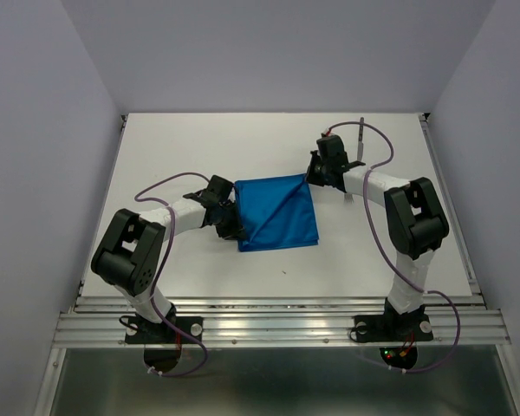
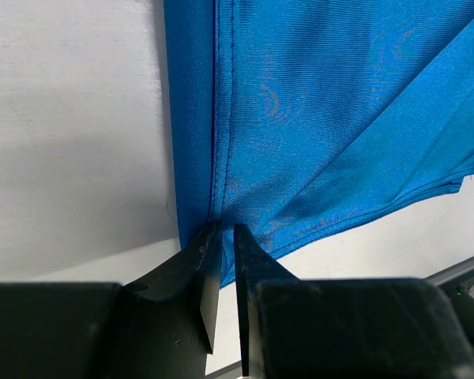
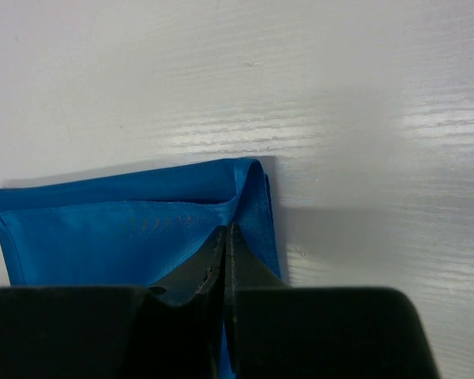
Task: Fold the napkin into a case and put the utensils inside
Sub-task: Smooth out the upper triangle-folded napkin at the center of the board.
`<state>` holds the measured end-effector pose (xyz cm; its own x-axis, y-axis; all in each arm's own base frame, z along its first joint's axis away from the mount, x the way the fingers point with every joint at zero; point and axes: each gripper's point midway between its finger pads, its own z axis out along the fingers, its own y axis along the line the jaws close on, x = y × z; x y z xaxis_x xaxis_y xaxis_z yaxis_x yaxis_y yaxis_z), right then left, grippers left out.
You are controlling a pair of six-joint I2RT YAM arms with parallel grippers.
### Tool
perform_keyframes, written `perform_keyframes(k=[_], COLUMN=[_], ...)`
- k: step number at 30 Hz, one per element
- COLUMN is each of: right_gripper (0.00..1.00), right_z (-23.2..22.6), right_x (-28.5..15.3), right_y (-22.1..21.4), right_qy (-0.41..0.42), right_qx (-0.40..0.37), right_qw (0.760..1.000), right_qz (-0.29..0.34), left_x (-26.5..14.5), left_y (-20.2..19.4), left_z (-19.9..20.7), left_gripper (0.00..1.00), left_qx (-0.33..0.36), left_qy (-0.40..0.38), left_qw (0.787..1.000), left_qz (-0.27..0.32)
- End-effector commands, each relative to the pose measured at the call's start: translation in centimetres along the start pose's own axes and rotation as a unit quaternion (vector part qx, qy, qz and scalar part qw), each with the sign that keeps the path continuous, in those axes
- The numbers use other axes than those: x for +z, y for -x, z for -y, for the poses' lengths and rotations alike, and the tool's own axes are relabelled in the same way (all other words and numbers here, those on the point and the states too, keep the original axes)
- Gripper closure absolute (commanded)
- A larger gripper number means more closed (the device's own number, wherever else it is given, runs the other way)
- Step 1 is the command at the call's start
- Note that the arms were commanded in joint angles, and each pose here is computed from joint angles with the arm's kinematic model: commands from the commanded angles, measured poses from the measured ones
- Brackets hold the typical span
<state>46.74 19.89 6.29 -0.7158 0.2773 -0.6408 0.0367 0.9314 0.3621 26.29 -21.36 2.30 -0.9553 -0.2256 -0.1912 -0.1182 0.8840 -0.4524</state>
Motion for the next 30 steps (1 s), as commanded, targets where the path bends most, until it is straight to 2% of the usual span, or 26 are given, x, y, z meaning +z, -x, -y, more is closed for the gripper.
perform_keyframes(k=[1,30], right_gripper=[0.96,0.96], right_z=[-1.2,-2.4], right_x=[0.4,2.4], right_y=[2.2,1.7], right_qy=[0.022,0.050], right_qx=[0.003,0.001], right_qw=[0.999,0.999], right_qz=[0.027,0.006], left_x=[-0.6,-2.1], left_y=[0.6,2.8], left_z=[0.8,3.2], left_gripper=[0.77,0.76], left_qx=[0.013,0.026], left_qy=[-0.007,-0.027], left_qw=[1.000,0.999], left_qz=[0.012,0.032])
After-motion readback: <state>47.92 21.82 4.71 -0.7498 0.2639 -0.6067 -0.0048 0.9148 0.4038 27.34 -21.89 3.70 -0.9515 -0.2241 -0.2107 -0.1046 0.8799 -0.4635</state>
